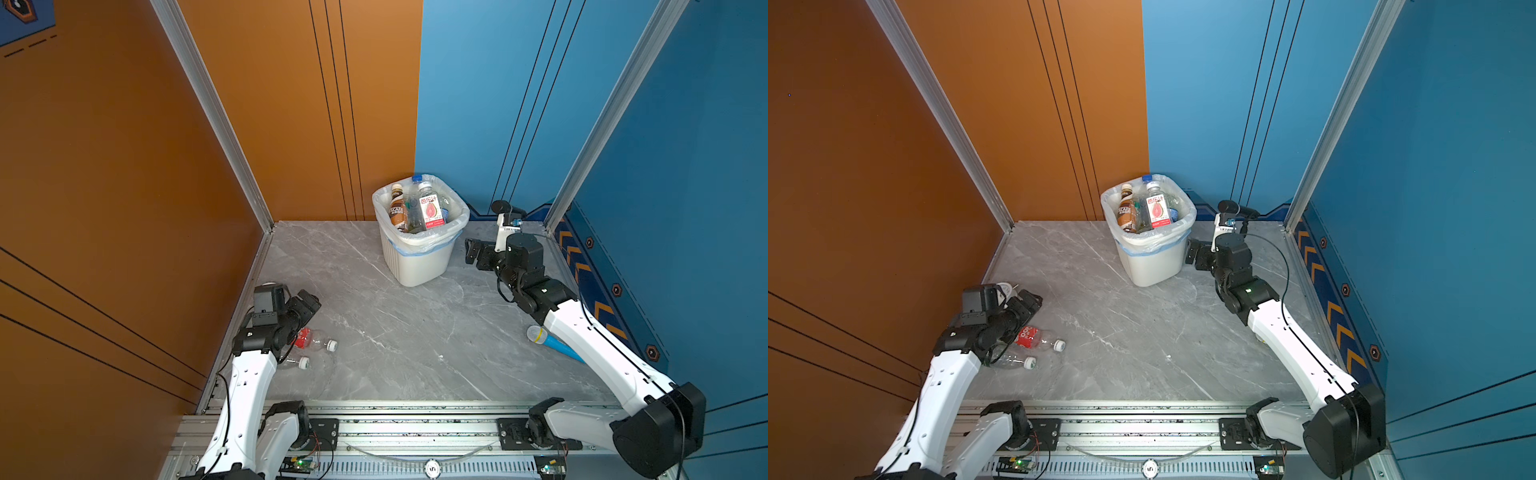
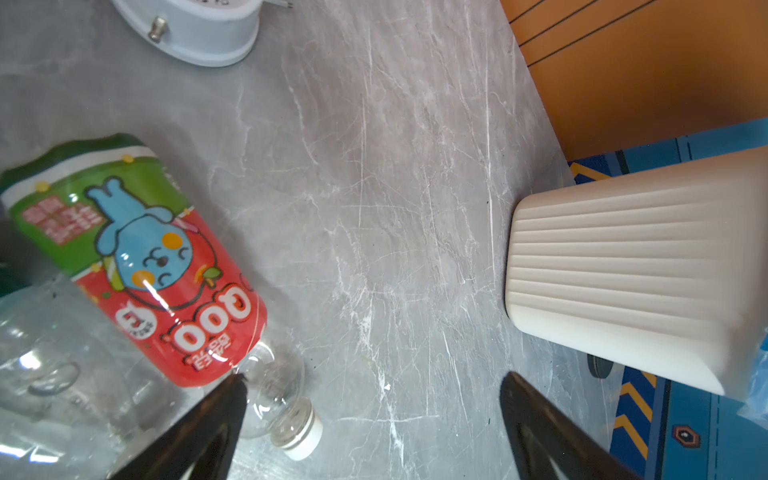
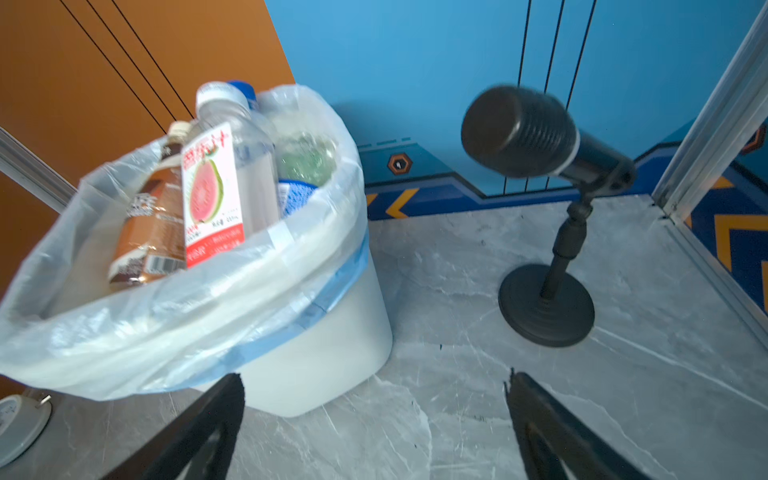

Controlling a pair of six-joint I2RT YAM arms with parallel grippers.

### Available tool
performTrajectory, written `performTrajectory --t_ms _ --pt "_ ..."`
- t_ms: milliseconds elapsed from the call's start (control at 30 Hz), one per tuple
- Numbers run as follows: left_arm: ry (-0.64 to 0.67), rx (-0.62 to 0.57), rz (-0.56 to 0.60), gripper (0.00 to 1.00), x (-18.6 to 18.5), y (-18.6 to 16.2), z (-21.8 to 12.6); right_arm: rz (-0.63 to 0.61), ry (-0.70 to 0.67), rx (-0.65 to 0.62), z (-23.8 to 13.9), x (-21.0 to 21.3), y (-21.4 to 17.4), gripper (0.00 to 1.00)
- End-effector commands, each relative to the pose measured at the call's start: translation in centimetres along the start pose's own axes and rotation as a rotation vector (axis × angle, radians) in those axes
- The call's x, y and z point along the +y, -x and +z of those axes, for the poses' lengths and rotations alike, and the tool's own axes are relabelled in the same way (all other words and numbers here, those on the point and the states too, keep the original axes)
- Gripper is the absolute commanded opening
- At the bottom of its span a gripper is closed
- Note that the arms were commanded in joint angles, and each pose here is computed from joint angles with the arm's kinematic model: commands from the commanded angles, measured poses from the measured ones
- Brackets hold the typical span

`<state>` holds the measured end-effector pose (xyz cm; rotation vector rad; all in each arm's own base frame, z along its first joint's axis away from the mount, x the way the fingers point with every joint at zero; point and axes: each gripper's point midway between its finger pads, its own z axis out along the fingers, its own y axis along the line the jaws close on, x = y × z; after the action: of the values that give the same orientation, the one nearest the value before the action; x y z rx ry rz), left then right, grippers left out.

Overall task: Put the plastic bottles in the bin
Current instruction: 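Withdraw the right gripper from the bin while the left gripper lowers toward the bottles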

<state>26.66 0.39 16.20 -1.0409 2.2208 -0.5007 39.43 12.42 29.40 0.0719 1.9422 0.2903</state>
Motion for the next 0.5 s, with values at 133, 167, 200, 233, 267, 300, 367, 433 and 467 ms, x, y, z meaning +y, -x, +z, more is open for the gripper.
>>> performTrajectory --t_ms 133,167,200,233,267,300,367,433,467 --pt "0.171 0.003 -0.075 0.95 3.3 -1.0 -1.8 0.043 0.054 0.028 0.5 0.7 -0.5 1.0" --pt "0.184 -0.002 -0.078 0.95 3.6 -1.1 -1.9 0.043 0.058 0.031 0.6 0.8 -0.6 1.0" --pt "0.198 -0.009 -0.083 0.95 4.0 -1.1 -2.0 0.043 0.058 0.037 0.7 0.7 -0.8 1.0" --pt "0.207 -0.009 -0.086 0.95 4.4 -1.3 -2.0 0.043 0.06 0.042 0.7 0.7 -0.9 1.0" --pt "0.211 -0.006 -0.09 0.95 4.6 -1.4 -1.9 0.044 0.062 0.045 0.8 0.7 -1.0 1.0" --pt "0.219 -0.002 -0.093 0.95 4.9 -1.5 -1.8 0.047 0.061 0.048 0.8 0.6 -1.1 1.0" --pt "0.235 0.007 -0.102 0.95 5.4 -1.7 -1.4 0.053 0.06 0.052 0.8 0.4 -1.3 1.0" --pt "0.238 0.008 -0.102 0.95 5.6 -1.7 -0.7 0.057 0.058 0.055 0.8 0.2 -1.5 1.0" --pt "0.239 0.012 -0.104 0.94 5.6 -1.7 -0.5 0.06 0.059 0.051 0.8 0.2 -1.5 1.0"
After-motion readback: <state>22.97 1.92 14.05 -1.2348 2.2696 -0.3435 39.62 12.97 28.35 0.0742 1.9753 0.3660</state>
